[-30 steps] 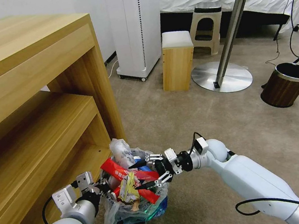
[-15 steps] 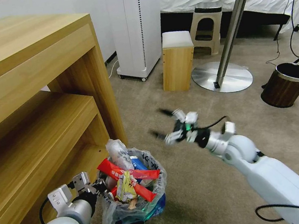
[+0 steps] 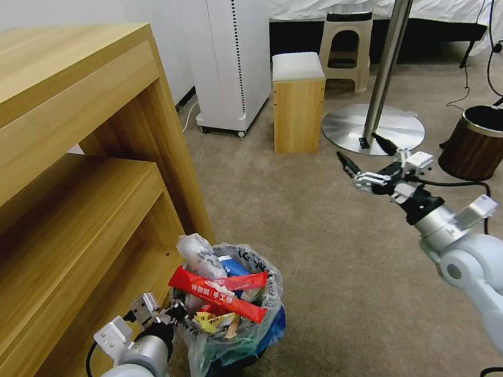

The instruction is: Pick up the trash bin and place the garbage on the floor into it.

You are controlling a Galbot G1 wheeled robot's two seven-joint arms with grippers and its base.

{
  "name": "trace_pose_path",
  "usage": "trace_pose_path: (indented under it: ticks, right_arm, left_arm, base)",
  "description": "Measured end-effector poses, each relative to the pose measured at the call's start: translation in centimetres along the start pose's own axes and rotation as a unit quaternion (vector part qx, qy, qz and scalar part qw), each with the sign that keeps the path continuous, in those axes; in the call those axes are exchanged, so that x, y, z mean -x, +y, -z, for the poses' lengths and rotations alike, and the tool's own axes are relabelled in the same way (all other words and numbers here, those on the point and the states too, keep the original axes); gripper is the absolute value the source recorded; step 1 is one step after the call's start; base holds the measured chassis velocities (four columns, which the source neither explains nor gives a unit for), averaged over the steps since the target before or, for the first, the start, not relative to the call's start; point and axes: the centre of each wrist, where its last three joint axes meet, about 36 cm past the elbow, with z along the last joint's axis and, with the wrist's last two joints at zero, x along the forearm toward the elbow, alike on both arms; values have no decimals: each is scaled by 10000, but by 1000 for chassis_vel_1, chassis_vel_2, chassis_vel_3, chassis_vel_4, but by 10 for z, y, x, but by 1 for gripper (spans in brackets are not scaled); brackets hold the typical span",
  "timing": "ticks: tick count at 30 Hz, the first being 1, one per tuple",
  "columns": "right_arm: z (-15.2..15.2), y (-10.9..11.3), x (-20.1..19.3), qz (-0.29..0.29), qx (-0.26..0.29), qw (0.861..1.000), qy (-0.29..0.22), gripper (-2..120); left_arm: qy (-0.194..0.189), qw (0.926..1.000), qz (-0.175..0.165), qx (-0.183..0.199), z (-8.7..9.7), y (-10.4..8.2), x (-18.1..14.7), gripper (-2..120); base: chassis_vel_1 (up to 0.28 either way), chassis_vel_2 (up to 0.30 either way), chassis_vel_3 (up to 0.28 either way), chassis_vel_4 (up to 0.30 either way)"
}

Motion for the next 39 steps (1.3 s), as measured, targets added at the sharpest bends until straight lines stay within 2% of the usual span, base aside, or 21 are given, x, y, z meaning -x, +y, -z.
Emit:
trace_pose_path:
  ticks: [5,19,28,39]
  right_arm:
    - [-1,4,1,77,-8,10000,5,100]
    - [-10,8,5,233,-18,9997,68,100]
    - [-16,4,7,286,-37,9996,65,100]
    - [-19,5,14,353,-13,9994,41,100]
  left_arm:
    - [-2,9999,37,-153,-15,5,13,3]
    - [-16,9993,25,-361,-27,19,36,3]
    - [-293,9994,-117,-110,-38,24,44,3]
    - [-257,9995,33,165,-47,24,49,3]
  base:
    - [0,0,0,0]
    - [0,0,0,0]
    - [0,0,0,0]
    - [0,0,0,0]
